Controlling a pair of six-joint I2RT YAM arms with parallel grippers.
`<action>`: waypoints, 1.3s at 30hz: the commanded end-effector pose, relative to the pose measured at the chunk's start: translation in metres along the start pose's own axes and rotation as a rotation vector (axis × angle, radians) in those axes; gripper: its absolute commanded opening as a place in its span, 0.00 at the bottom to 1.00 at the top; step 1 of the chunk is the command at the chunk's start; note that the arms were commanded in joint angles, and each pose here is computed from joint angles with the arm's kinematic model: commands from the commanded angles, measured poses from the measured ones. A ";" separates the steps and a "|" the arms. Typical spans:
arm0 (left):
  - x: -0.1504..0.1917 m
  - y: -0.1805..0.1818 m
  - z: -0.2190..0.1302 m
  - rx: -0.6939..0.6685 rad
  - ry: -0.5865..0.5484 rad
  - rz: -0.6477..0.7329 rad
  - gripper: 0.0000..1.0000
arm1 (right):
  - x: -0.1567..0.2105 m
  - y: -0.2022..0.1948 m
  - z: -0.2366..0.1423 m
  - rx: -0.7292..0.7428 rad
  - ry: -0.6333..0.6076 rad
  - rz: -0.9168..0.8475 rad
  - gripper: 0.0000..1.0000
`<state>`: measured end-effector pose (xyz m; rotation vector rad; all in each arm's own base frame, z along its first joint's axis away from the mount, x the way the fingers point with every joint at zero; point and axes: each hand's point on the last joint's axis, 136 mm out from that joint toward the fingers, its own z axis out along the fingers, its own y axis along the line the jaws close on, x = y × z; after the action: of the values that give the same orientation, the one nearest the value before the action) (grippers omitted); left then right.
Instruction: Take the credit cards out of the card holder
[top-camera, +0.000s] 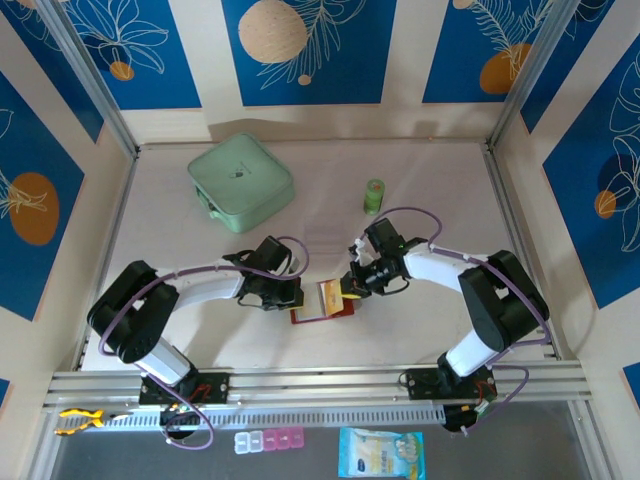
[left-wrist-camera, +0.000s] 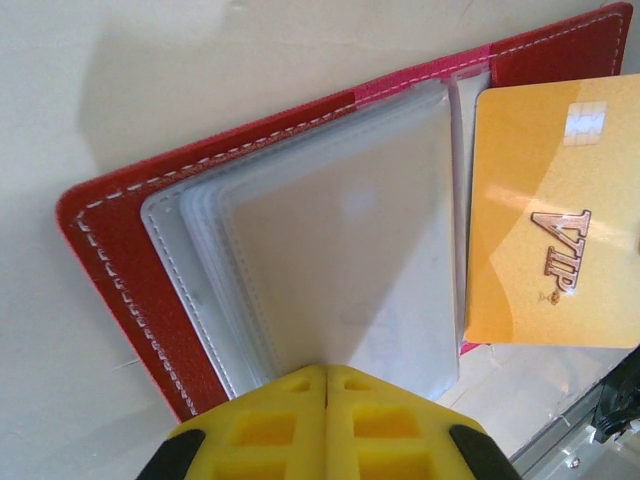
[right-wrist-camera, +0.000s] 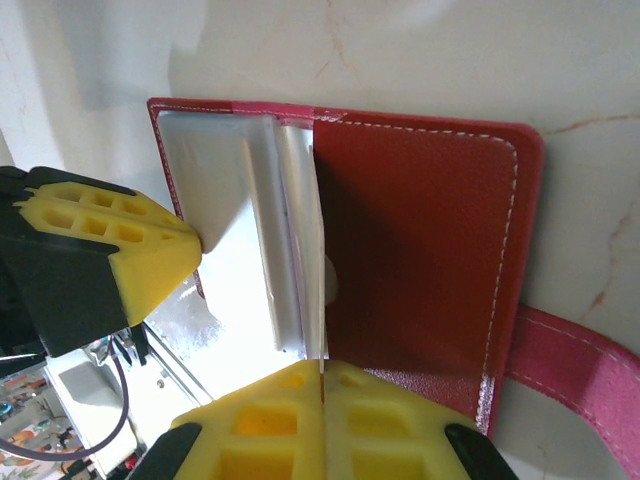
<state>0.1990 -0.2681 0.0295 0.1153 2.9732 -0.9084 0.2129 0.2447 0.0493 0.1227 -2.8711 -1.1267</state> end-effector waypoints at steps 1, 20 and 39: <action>0.008 0.015 0.001 -0.077 0.022 0.001 0.00 | 0.003 0.008 -0.002 0.023 0.020 -0.029 0.06; 0.005 0.015 0.001 -0.086 0.017 0.028 0.00 | 0.002 0.014 0.011 0.188 0.039 -0.029 0.08; 0.003 0.012 -0.001 -0.077 0.010 0.040 0.00 | 0.008 0.024 0.006 0.179 0.014 0.030 0.09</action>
<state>0.2003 -0.2654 0.0296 0.1540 2.9710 -0.8717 0.2103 0.2679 0.0579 0.1098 -2.9566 -0.8625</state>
